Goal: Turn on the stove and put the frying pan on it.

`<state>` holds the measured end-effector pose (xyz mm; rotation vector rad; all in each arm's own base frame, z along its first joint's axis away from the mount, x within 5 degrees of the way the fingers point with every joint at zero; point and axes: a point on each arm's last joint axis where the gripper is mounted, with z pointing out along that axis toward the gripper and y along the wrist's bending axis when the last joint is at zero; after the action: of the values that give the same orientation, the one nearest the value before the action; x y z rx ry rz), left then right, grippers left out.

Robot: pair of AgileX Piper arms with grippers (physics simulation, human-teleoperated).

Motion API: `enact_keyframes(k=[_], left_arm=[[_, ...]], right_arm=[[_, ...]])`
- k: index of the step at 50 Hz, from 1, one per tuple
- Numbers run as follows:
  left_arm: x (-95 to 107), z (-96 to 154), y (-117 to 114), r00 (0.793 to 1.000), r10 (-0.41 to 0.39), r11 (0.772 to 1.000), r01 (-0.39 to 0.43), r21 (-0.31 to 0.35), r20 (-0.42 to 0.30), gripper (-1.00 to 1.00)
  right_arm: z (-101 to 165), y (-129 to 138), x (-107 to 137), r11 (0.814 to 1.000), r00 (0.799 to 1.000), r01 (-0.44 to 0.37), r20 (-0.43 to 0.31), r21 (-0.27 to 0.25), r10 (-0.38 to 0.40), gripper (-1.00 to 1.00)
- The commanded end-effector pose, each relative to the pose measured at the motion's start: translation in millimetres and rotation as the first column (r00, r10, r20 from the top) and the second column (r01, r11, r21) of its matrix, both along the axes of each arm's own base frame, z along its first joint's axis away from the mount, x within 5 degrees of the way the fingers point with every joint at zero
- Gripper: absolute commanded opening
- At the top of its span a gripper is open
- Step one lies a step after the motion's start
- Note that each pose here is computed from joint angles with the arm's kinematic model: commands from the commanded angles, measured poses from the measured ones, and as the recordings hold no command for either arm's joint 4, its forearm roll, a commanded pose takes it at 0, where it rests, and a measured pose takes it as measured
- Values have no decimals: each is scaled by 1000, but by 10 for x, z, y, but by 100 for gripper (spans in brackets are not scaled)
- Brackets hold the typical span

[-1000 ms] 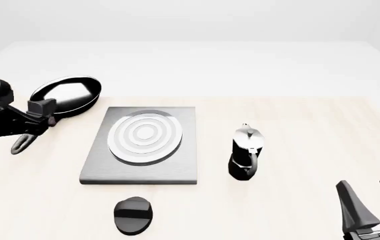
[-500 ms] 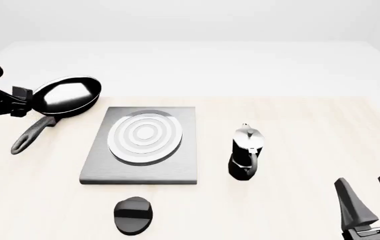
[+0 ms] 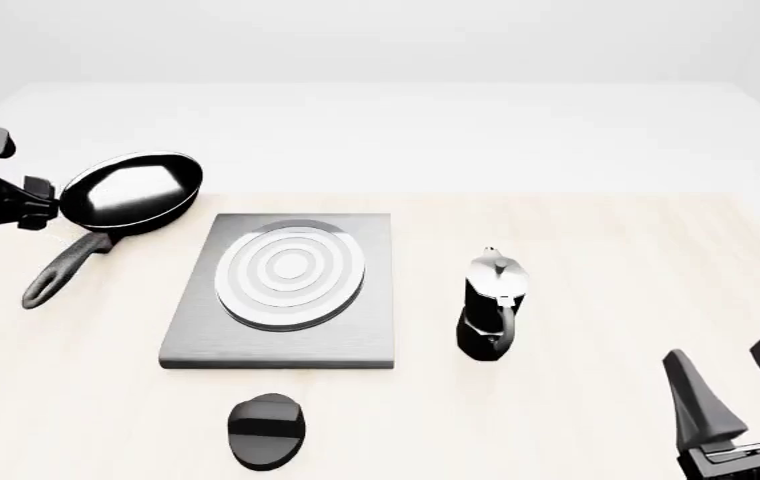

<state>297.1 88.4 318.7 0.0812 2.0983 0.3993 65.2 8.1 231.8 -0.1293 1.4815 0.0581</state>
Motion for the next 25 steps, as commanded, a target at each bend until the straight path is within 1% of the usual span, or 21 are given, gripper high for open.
enact_keyframes(k=[1,6,25], left_arm=[[233,-228,209,999,29,1000,-29,8,-36,100],[299,-303,257,998,35,999,-34,8,-44,100],[437,-685,267,996,25,1000,-25,-5,-82,100]], right_arm=[[13,5,43,1000,1000,1,-5,-14,-1,100],[36,7,54,1000,1000,0,-2,-19,0,100],[74,29,121,999,1000,-14,-4,-40,14,100]])
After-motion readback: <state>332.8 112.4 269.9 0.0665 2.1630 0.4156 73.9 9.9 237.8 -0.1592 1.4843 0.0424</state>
